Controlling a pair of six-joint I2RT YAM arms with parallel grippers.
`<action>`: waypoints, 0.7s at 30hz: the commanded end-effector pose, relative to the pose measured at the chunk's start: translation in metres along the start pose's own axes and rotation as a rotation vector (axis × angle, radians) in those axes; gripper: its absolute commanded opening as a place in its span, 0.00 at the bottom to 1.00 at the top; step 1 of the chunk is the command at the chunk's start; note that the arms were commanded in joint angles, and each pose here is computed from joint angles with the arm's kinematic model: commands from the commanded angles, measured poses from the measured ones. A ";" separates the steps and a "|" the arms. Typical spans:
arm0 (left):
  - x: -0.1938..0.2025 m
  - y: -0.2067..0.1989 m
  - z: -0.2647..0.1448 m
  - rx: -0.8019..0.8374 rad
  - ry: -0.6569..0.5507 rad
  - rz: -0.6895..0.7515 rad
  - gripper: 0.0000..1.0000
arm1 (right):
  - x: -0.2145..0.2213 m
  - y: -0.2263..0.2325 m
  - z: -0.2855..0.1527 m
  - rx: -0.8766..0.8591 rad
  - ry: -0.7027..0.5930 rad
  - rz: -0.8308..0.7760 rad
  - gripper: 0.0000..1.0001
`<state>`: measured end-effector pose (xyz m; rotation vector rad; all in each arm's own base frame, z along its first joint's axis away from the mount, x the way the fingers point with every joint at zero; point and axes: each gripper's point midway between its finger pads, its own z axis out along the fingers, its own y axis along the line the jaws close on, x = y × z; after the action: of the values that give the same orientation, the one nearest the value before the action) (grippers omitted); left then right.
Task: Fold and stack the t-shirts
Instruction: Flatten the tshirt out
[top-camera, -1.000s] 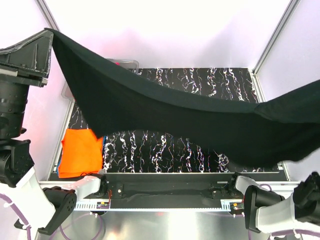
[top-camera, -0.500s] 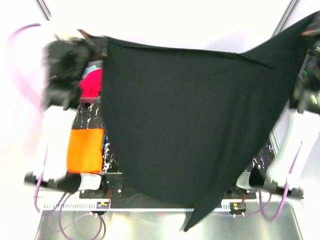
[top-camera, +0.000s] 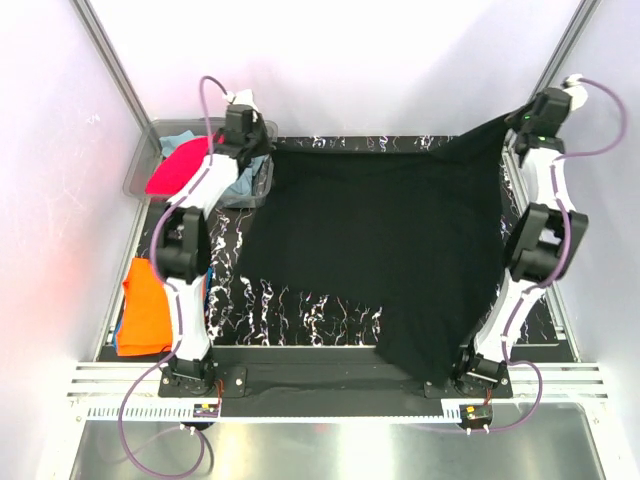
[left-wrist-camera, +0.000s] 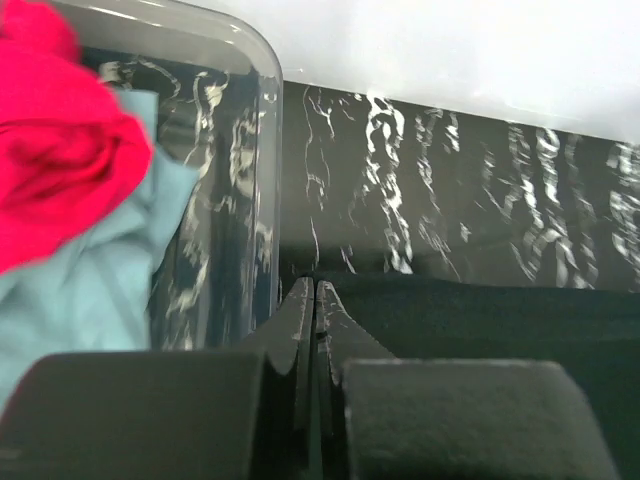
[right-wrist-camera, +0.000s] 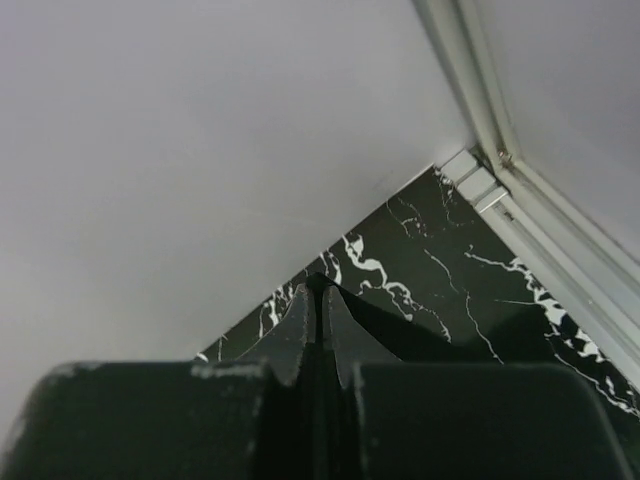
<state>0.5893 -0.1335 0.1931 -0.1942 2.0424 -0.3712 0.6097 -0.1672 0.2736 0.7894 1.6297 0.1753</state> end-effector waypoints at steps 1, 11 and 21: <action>-0.073 -0.019 0.009 0.052 -0.214 0.007 0.00 | -0.053 0.059 -0.002 -0.159 -0.169 -0.063 0.00; -0.048 -0.005 0.053 0.026 -0.179 -0.007 0.00 | -0.012 0.039 0.015 -0.105 -0.090 -0.086 0.00; -0.047 -0.002 0.064 0.036 -0.172 -0.046 0.00 | -0.009 0.003 -0.028 0.035 -0.092 -0.133 0.00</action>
<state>0.6531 -0.1367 0.1742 -0.2280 1.9627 -0.3895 0.6026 -0.1470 0.2314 0.7240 1.7249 0.0962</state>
